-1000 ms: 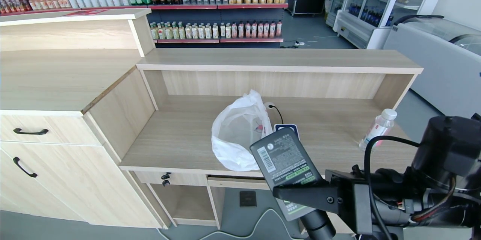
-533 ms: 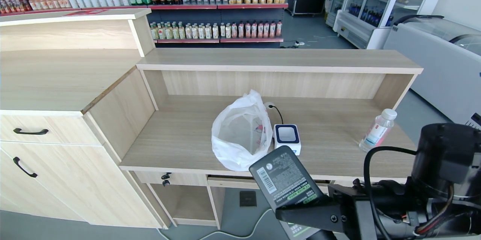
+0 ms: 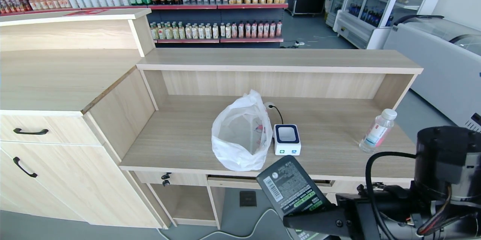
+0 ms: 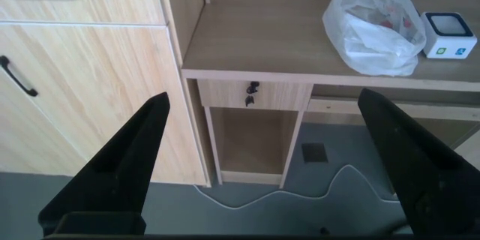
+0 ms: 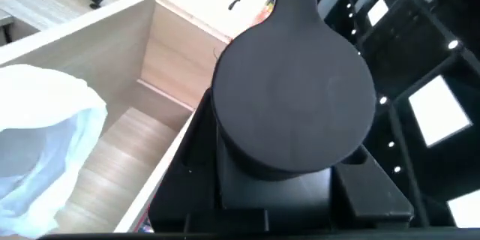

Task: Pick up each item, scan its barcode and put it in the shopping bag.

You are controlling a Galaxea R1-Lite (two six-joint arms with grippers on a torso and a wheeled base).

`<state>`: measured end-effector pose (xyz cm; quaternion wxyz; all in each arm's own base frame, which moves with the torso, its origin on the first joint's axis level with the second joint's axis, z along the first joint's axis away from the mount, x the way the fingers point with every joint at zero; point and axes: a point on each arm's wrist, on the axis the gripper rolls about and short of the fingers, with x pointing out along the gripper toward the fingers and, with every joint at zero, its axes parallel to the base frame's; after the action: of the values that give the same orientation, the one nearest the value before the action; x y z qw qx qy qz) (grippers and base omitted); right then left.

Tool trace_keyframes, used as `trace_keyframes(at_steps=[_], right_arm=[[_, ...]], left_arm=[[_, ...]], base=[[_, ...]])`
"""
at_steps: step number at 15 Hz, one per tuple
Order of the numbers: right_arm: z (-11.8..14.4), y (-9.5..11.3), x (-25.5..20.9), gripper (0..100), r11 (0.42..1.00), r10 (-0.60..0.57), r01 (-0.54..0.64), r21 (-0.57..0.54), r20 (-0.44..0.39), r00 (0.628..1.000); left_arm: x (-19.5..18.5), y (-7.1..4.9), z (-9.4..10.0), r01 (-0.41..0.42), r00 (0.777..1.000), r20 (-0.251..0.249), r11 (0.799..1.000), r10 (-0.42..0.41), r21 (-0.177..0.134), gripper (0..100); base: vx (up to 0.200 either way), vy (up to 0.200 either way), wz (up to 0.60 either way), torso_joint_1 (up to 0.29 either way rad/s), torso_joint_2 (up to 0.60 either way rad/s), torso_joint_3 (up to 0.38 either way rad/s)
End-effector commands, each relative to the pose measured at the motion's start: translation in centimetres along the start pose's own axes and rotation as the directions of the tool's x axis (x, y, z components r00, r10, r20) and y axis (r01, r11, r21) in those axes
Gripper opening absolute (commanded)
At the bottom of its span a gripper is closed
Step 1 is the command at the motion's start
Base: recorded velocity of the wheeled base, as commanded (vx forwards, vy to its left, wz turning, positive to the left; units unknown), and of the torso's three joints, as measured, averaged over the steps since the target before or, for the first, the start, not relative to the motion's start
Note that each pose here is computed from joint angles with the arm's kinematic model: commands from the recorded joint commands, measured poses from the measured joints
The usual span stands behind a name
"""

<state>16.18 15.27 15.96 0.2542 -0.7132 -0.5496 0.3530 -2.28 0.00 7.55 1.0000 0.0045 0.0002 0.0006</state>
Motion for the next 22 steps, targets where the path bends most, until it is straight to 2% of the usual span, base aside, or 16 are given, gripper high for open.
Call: trace_keyframes(at_steps=[1, 3, 4, 5, 6, 8, 9, 10, 11, 12, 13, 16, 17, 19, 20, 22], right_arm=[[-1.3, 1.1, -5.2, 0, 0.945, 0.165, -0.113, 0.306, -0.153, 0.974], [-1.4, 1.0, -11.4, 0, 0.805, 0.317, -0.057, 0.591, -0.347, 0.883], [-1.0, 0.6, -14.0, 0, 0.711, 0.362, 0.052, 0.702, -0.428, 0.828], [-1.0, 0.3, -15.1, 0, 0.671, 0.386, 0.112, 0.733, -0.474, 0.791], [-0.7, -0.5, -17.5, 0, 0.567, 0.462, 0.283, 0.773, -0.583, 0.668], [0.1, -0.9, -19.1, 0, 0.401, 0.575, 0.535, 0.743, -0.659, 0.484], [0.5, -0.6, -19.1, 0, 0.271, 0.604, 0.654, 0.706, -0.654, 0.456], [0.6, -0.5, -19.2, 0, 0.191, 0.615, 0.720, 0.667, -0.653, 0.441], [0.5, -0.4, -19.6, 0, 0.186, 0.629, 0.742, 0.645, -0.658, 0.414], [0.7, 0.0, -20.8, 0, 0.175, 0.677, 0.801, 0.572, -0.661, 0.324], [0.9, 0.2, -21.3, 0, 0.166, 0.699, 0.830, 0.532, -0.657, 0.281], [1.0, 0.4, -21.5, 0, 0.064, 0.723, 0.911, 0.407, -0.648, 0.239], [1.0, 0.4, -21.5, 0, 0.064, 0.723, 0.911, 0.407, -0.648, 0.239], [-0.4, 0.3, -21.0, 0, 0.000, 0.762, 0.988, 0.155, -0.640, 0.100], [-1.2, 0.6, -20.5, 0, -0.054, 0.770, 0.996, 0.065, -0.633, 0.083], [-2.2, 1.8, -18.8, 0, -0.322, 0.770, 0.941, -0.101, -0.606, 0.198]], left_arm=[[0.0, 0.0, 0.0, 0.000, 1.000, 0.000, 1.000, 0.000, 0.000, 100], [0.0, 0.0, 0.0, 0.000, 1.000, 0.000, 1.000, 0.000, 0.000, 100], [0.0, 0.0, 0.0, 0.000, 1.000, 0.000, 1.000, 0.000, 0.000, 100], [0.0, 0.0, 0.0, -0.002, 1.000, 0.000, 1.000, 0.002, 0.000, 100], [0.0, 0.0, 0.0, -0.002, 1.000, 0.000, 1.000, 0.002, 0.000, 100], [0.0, 0.0, 0.0, -0.002, 1.000, 0.000, 1.000, 0.002, 0.000, 100], [0.0, 0.0, 0.0, -0.002, 1.000, 0.000, 1.000, 0.002, 0.000, 100], [0.0, 0.0, 0.0, 0.000, 1.000, 0.000, 1.000, 0.000, 0.000, 100], [0.0, 0.0, 0.0, -0.002, 1.000, 0.000, 1.000, 0.002, 0.000, 100], [0.0, 0.0, 0.0, -0.002, 1.000, 0.000, 1.000, 0.002, 0.000, 100], [0.0, 0.0, 0.0, -0.002, 1.000, 0.000, 1.000, 0.002, 0.000, 100], [0.0, 0.0, 0.0, 0.000, 1.000, 0.000, 1.000, 0.000, 0.000, 100], [0.0, 0.0, 0.0, 0.000, 1.000, 0.000, 1.000, 0.000, 0.000, 100], [0.0, 0.0, 0.0, 0.000, 1.000, 0.000, 1.000, 0.000, 0.000, 100], [0.0, 0.0, 0.0, -0.002, 1.000, 0.000, 1.000, 0.002, 0.000, 100], [0.0, 0.0, 0.0, 0.000, 1.000, 0.000, 1.000, 0.000, 0.000, 100]], base=[[0.000, 0.000, 0.00, 0.000, 0.00, 0.000], [0.000, 0.000, 0.00, 0.000, 0.00, 0.000], [0.000, 0.000, 0.00, 0.000, 0.00, 0.000], [0.000, 0.000, 0.00, 0.000, 0.00, 0.000], [0.000, 0.000, 0.00, 0.000, 0.00, 0.000], [0.000, 0.000, 0.00, 0.000, 0.00, 0.000], [0.000, 0.000, 0.00, 0.000, 0.00, 0.000], [0.000, 0.000, 0.00, 0.000, 0.00, 0.000], [0.000, 0.000, 0.00, 0.000, 0.00, 0.000], [0.000, 0.000, 0.00, 0.000, 0.00, 0.000], [0.000, 0.000, 0.00, 0.000, 0.00, 0.000], [0.000, 0.000, 0.20, 0.002, 0.00, -0.001], [0.000, 0.000, 0.60, 0.002, 0.00, 0.002], [0.000, 0.000, 0.60, 0.002, 0.00, 0.000], [0.000, 0.000, 0.60, -0.007, 0.01, 0.002], [0.000, 0.000, 0.30, 0.001, 0.00, 0.004]])
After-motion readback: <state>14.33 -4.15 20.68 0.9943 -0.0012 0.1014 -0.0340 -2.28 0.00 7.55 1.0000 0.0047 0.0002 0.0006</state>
